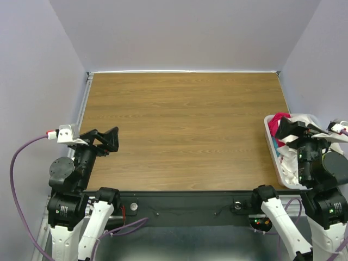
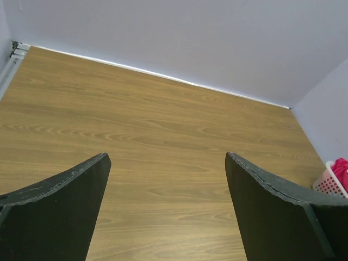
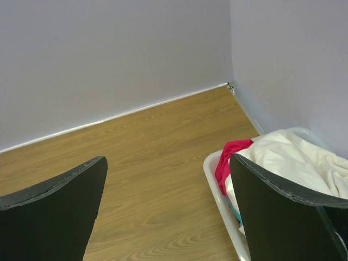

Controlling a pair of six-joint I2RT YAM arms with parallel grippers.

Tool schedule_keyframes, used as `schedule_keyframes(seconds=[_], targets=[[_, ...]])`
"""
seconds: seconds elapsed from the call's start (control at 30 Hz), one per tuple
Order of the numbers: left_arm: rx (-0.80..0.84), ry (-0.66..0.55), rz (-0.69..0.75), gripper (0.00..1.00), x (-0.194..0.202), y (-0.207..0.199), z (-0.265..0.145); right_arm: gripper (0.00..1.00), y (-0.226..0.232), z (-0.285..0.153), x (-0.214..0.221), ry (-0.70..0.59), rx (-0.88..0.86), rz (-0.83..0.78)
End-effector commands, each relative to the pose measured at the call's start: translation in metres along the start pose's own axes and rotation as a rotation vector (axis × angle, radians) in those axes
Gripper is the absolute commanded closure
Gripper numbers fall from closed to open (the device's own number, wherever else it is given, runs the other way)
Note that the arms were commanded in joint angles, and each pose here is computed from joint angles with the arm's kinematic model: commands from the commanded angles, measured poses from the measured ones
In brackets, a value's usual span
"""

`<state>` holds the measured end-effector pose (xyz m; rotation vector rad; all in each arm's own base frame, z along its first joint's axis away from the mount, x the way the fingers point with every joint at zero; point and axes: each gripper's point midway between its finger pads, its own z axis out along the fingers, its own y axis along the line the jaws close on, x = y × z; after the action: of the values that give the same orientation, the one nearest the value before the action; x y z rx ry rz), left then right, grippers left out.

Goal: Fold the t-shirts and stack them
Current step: Grab the tshirt from the pile

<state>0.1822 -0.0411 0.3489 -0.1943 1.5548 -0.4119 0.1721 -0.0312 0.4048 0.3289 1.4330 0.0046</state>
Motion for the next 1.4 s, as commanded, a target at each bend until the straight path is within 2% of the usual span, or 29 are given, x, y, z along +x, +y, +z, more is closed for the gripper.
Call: schedule_keyframes(seconds=[0.0, 0.1, 0.2, 0.27, 0.4, 0.47, 0.67, 0.93, 1.13, 1.23, 1.27, 1.33, 1.37], targets=[[0.012, -0.025, -0.012, 0.01, -0.006, -0.003, 0.004, 0.0, -0.013, 0.004, 0.002, -0.005, 0.085, 0.011], [0.026, -0.024, -0.02, 0.01, -0.004, -0.005, 0.007, 0.0, -0.037, 0.01, 0.01, 0.019, 0.26, 0.023], [0.04, -0.005, -0.039, 0.01, 0.006, -0.006, 0.013, 0.0, -0.041, 0.024, 0.021, 0.099, 0.329, -0.055], [0.065, 0.023, -0.065, 0.01, 0.018, -0.009, 0.02, 0.0, -0.055, 0.035, 0.04, 0.204, 0.486, -0.104], [0.116, 0.073, -0.109, 0.01, 0.043, -0.014, 0.03, 0.0, -0.059, 0.06, 0.07, 0.361, 0.623, -0.224], [0.129, 0.102, -0.125, 0.01, 0.061, -0.012, 0.034, 0.0, -0.06, 0.073, 0.086, 0.397, 0.684, -0.257], [0.176, 0.193, -0.16, 0.01, 0.109, -0.013, 0.036, 0.0, -0.088, 0.092, 0.092, 0.4, 0.899, -0.357], [0.234, 0.157, -0.144, 0.01, 0.107, -0.022, 0.033, 0.0, -0.165, 0.092, 0.105, 0.481, 1.163, -0.286], [0.262, 0.177, -0.141, 0.02, 0.113, -0.029, 0.031, 0.0, -0.174, 0.097, 0.161, 0.634, 1.119, -0.139], [0.273, 0.19, -0.142, 0.02, 0.115, -0.032, 0.03, 0.14, -0.168, 0.095, 0.175, 0.673, 1.075, -0.098], [0.277, 0.194, -0.142, 0.02, 0.116, -0.033, 0.03, 0.3, -0.167, 0.095, 0.176, 0.674, 1.066, -0.09], [0.278, 0.203, -0.142, 0.02, 0.118, -0.034, 0.031, 0.46, -0.162, 0.095, 0.173, 0.67, 1.035, -0.069], [0.28, 0.21, -0.141, 0.02, 0.12, -0.034, 0.031, 0.65, -0.158, 0.096, 0.174, 0.683, 1.005, -0.06]])
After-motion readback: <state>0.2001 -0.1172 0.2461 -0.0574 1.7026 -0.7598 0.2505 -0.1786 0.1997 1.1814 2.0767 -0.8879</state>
